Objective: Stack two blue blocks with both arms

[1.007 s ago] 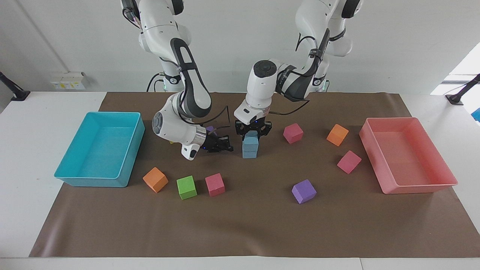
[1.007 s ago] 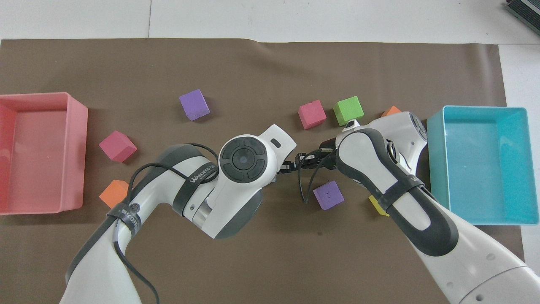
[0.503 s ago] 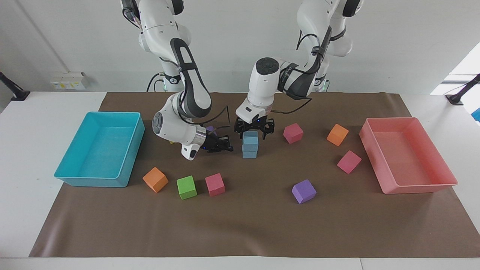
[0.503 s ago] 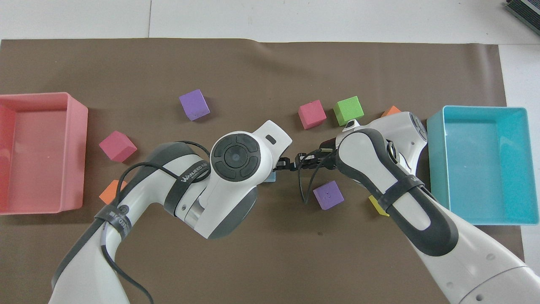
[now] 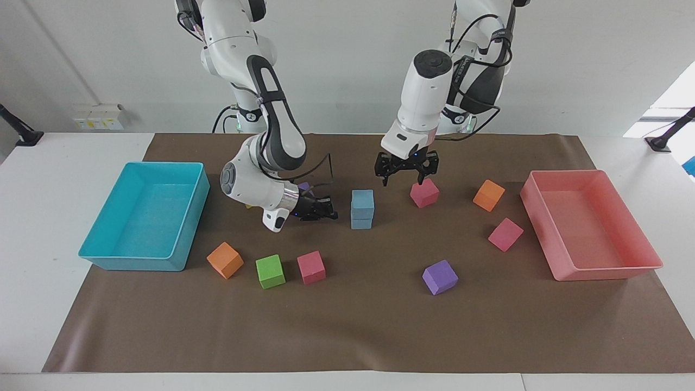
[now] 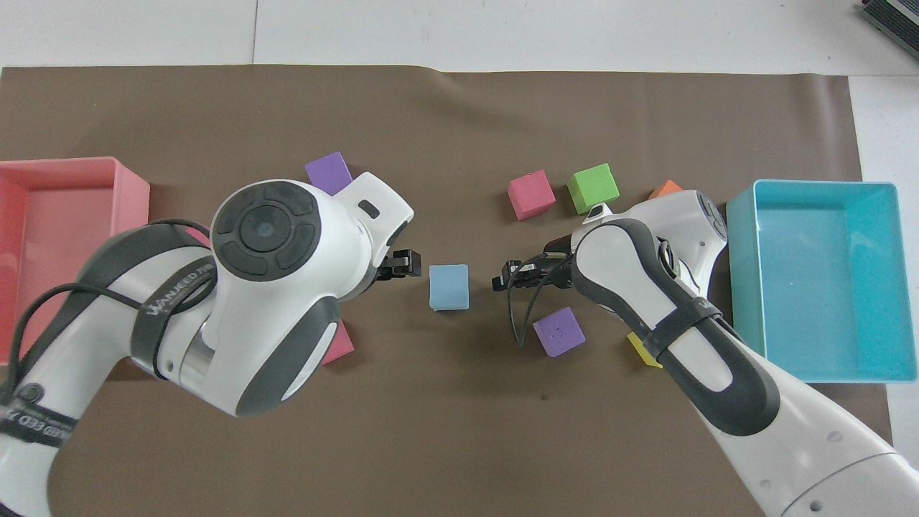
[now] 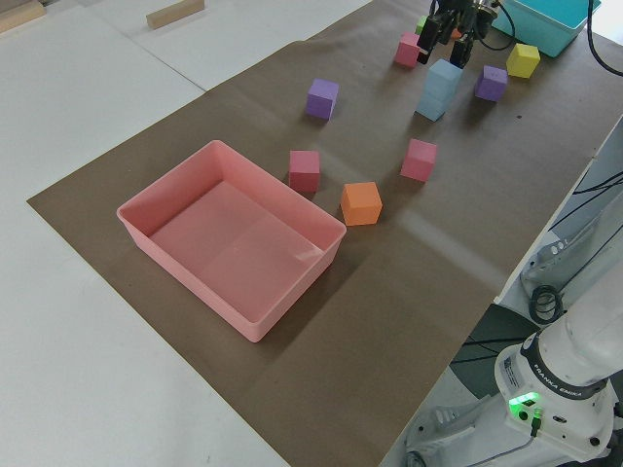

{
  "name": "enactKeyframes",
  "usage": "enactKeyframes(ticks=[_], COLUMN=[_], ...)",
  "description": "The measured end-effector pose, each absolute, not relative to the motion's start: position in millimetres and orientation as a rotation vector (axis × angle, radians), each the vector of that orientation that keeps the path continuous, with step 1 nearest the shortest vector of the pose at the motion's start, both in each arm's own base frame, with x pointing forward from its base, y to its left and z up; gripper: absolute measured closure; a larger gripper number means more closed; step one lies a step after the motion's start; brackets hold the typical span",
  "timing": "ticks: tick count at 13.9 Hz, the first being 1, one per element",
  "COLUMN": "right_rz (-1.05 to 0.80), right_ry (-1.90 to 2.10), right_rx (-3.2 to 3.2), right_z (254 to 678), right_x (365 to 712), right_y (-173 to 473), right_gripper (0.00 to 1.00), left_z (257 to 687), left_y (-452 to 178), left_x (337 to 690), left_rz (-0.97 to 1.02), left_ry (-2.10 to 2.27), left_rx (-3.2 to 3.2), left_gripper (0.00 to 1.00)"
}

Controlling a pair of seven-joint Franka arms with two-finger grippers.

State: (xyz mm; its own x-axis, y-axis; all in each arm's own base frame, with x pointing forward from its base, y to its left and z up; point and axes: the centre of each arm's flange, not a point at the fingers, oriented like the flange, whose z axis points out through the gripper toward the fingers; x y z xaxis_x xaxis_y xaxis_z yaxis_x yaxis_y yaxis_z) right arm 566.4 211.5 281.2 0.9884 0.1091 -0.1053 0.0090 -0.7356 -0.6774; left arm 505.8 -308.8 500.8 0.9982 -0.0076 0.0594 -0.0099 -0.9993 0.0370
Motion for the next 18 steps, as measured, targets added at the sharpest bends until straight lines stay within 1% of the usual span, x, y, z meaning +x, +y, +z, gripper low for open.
enactKeyframes(ticks=[5, 7, 9, 11, 12, 14, 15, 16, 18], right_rz=[0.178, 0.178, 0.172, 0.149, 0.13, 0.086, 0.065, 0.046, 0.007], right_ry=[-0.082, -0.082, -0.081, -0.102, -0.142, -0.189, -0.184, -0.178, -0.204], right_rx=[-2.392, -2.392, -2.393, -2.409, -2.442, -2.511, -2.544, -2.58, -2.666], right_z=[281, 281, 282, 288, 294, 313, 326, 339, 364], right_x=[566, 566, 568, 572, 577, 589, 595, 599, 603], right_y=[211, 211, 211, 210, 206, 196, 190, 187, 183], right_gripper=[0.99, 0.99, 0.99, 0.99, 0.99, 0.99, 0.95, 0.95, 0.78], left_z=[562, 586, 598, 606, 609, 615, 616, 617, 622], left_y=[-196, -160, -132, -112, -110, -113, -114, -114, -107], left_x=[543, 552, 552, 539, 532, 526, 526, 527, 530], left_rz=[0.188, 0.172, 0.108, -0.007, -0.047, -0.05, -0.044, -0.029, 0.009], left_ry=[-0.037, -0.078, -0.135, -0.192, -0.201, -0.213, -0.216, -0.217, -0.197], left_rx=[3.103, 3.116, 3.133, 3.149, 3.153, 3.155, 3.154, 3.153, 3.151], left_gripper=[0.0, 0.0, 0.0, 0.0, 0.0, 0.0, 0.0, 0.0, 0.0])
